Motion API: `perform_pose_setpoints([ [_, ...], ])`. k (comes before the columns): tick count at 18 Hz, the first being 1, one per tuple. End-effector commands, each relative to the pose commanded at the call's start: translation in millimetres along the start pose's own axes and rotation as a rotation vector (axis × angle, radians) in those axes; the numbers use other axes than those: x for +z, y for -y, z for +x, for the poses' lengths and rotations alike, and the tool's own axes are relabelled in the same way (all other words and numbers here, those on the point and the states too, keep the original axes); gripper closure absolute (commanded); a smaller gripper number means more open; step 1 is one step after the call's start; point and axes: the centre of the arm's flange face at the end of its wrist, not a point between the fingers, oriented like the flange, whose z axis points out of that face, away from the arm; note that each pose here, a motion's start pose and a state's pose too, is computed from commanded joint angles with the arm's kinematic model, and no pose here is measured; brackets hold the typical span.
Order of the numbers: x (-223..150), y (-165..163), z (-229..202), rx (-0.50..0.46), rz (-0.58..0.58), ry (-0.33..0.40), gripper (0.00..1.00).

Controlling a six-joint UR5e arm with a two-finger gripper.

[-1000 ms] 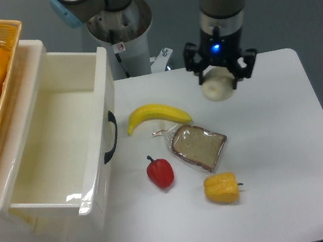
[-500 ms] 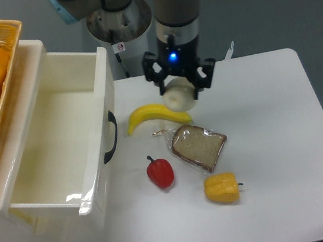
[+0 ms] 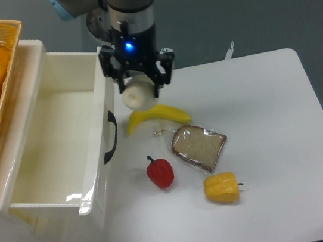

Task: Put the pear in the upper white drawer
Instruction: 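Lower the pear into the white drawer and open the gripper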

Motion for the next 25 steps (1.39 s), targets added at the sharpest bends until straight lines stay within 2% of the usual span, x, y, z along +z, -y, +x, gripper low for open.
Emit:
perform_pose_setpoints([
  [8,1,15,52,0.04,0.037,-0.077,0.89],
  [14,3,22,84,0.075,0.04,-0.1,0.87],
  [25,74,41,64,0.071,-0.06,-0.157,0.82],
])
